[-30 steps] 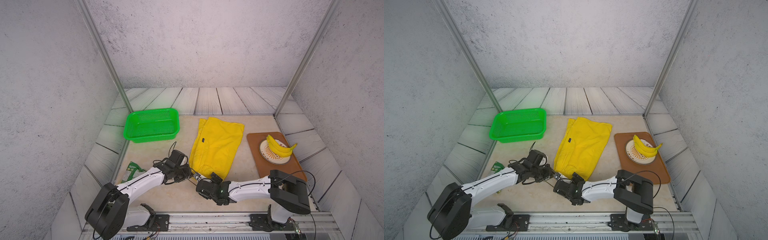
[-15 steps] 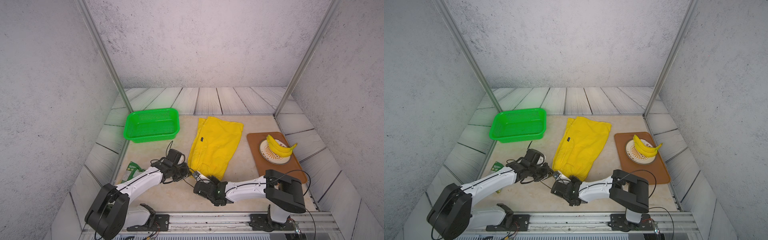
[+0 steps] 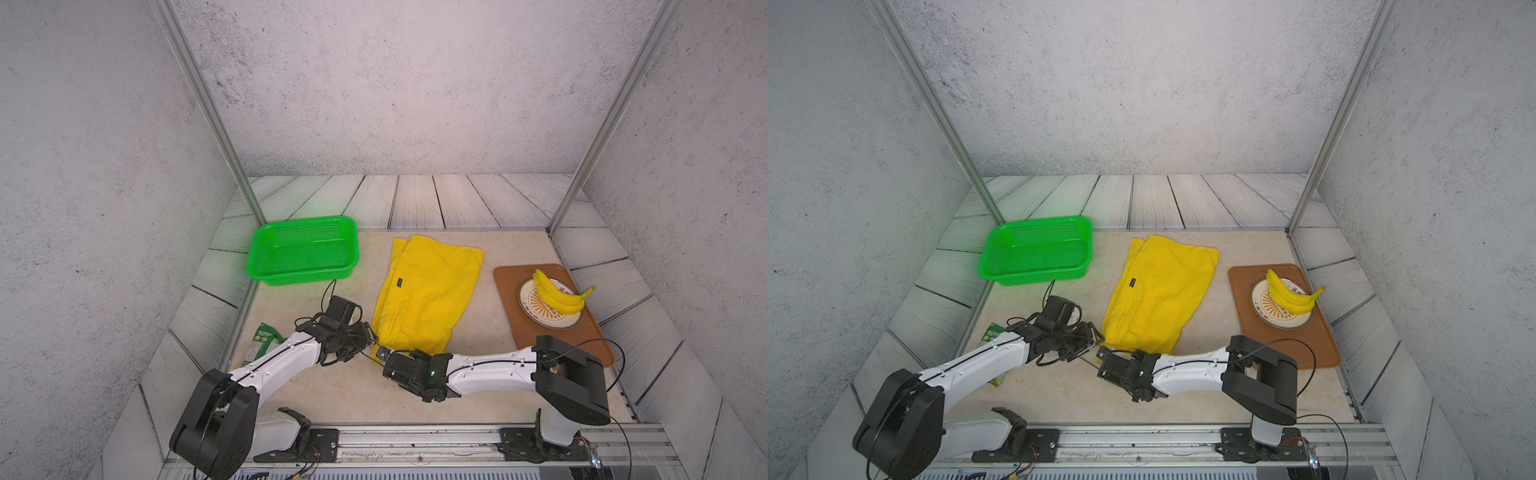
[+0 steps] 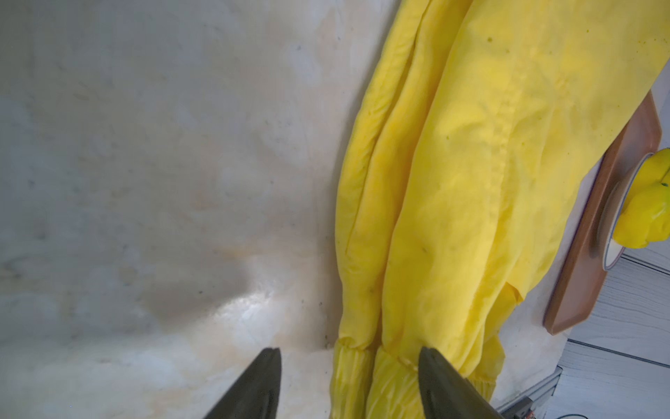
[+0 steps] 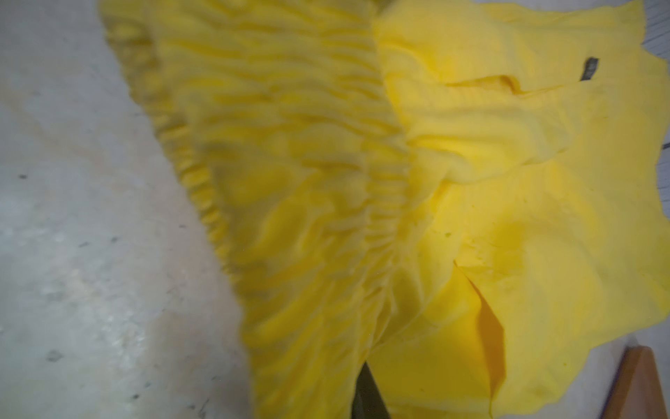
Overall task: Roll up the shorts
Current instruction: Roll the shorts at the center of the board.
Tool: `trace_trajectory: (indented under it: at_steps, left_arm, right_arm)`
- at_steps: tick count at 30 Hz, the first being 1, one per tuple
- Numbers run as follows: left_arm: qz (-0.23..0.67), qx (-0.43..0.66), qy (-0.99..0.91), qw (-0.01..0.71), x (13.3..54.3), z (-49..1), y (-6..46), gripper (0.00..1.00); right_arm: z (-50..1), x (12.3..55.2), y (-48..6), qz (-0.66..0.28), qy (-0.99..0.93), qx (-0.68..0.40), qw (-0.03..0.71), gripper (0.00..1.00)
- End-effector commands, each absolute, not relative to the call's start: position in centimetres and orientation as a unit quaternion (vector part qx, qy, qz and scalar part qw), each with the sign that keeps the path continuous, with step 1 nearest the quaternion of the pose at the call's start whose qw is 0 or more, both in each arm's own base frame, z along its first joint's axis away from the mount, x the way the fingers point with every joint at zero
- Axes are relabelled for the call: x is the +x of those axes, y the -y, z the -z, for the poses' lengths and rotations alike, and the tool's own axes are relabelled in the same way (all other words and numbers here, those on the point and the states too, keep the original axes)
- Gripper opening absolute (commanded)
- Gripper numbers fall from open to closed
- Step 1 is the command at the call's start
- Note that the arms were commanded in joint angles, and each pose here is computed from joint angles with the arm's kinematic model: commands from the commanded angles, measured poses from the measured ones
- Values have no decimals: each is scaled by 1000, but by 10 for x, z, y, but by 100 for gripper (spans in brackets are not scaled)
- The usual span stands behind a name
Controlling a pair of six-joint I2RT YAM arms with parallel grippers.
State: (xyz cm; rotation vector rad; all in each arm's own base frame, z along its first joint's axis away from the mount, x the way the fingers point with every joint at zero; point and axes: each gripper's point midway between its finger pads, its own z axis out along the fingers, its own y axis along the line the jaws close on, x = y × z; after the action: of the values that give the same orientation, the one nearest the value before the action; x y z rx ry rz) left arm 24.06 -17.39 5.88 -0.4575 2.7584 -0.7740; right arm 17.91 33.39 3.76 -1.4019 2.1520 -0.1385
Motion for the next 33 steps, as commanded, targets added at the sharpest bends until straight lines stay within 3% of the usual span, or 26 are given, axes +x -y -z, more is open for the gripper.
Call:
trace_trajectory:
  at_steps: [1, 4, 8, 10, 16, 22, 25, 33]
  left_arm:
    - [239, -162, -950, 119, 236, -41, 161, 66]
    - [251, -158, -948, 119, 237, -35, 165, 64]
    - [224, -166, -955, 102, 234, -24, 158, 47]
    - [207, -172, -958, 99, 235, -20, 153, 46]
    - [179, -202, -953, 139, 247, -35, 138, 67]
    - [180, -204, -939, 210, 244, -68, 121, 70]
    - [199, -193, -932, 232, 234, -75, 118, 62]
    - [252, -171, -922, 241, 206, -66, 121, 17]
  right_arm:
    - [-15, 149, -334, -5, -799, -575, 177, 8]
    - [-17, 145, -337, -44, -804, -574, 149, 7]
    - [-25, 146, -342, -111, -818, -552, 118, 7]
    - [-29, 147, -344, -139, -822, -543, 96, 5]
    - [-28, 149, -343, -182, -828, -529, 31, 3]
    - [-33, 156, -349, -253, -842, -476, -25, 2]
    - [-37, 162, -354, -298, -846, -438, -58, 2]
    - [-29, 186, -364, -387, -843, -353, -119, 2]
